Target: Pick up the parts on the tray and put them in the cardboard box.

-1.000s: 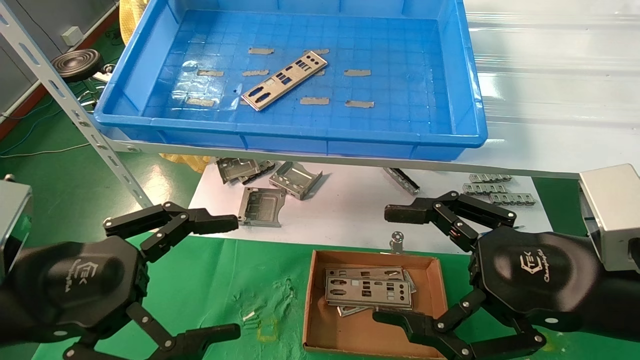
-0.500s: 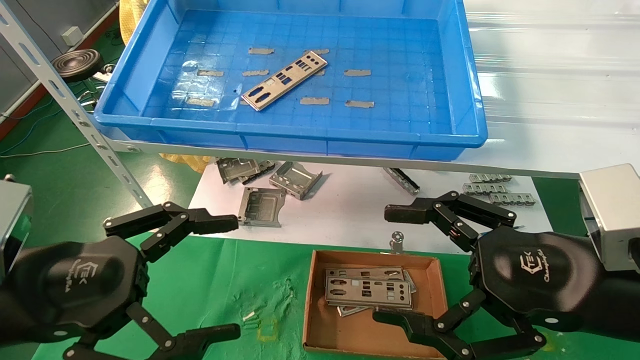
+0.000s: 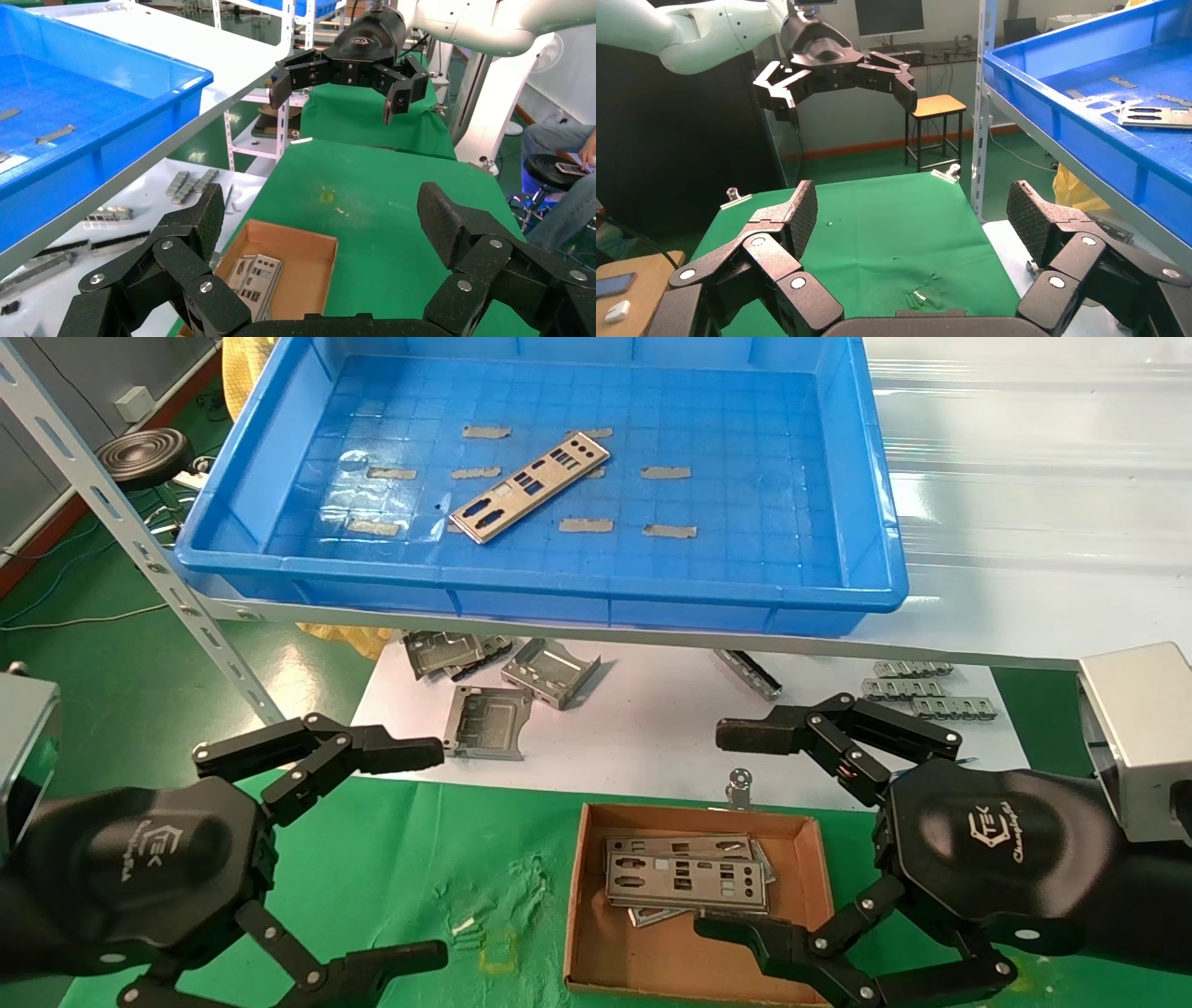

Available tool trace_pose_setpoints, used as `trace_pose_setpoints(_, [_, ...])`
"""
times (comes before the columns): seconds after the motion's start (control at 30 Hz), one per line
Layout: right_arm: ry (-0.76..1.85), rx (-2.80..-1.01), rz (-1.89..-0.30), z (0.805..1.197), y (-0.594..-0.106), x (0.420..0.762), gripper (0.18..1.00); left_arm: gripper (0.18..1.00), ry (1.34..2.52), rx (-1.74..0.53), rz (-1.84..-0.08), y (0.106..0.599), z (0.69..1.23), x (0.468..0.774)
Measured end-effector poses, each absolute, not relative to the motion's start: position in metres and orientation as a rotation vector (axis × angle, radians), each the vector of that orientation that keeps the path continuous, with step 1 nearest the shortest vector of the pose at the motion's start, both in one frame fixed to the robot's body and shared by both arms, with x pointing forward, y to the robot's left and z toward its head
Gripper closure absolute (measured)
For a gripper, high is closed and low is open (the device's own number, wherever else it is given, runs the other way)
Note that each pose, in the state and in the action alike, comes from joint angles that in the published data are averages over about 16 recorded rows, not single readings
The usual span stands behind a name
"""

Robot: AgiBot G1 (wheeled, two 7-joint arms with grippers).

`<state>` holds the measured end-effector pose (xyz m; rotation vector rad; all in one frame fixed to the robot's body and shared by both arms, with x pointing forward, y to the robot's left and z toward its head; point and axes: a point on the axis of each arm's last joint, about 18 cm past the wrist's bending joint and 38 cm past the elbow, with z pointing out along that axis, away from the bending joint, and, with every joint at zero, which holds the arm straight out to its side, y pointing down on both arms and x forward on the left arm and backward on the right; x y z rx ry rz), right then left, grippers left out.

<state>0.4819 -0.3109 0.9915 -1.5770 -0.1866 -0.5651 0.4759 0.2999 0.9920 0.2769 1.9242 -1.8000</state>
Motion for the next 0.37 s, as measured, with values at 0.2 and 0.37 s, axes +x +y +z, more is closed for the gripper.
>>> trace_pose_setpoints(0.2, [-0.187,-1.577,-0.565,0.9915,-0.3109,0.4819,0.178,0.184,1.924,0.277,-1.800,0.2998,0.9920,0.4759])
trace_pose_setpoints(0.37, [-0.187,-1.577,-0.565,0.9915,-0.3109,0.4819,0.178,0.184,1.924,0.277,-1.800,0.2998,0.9920,0.4759])
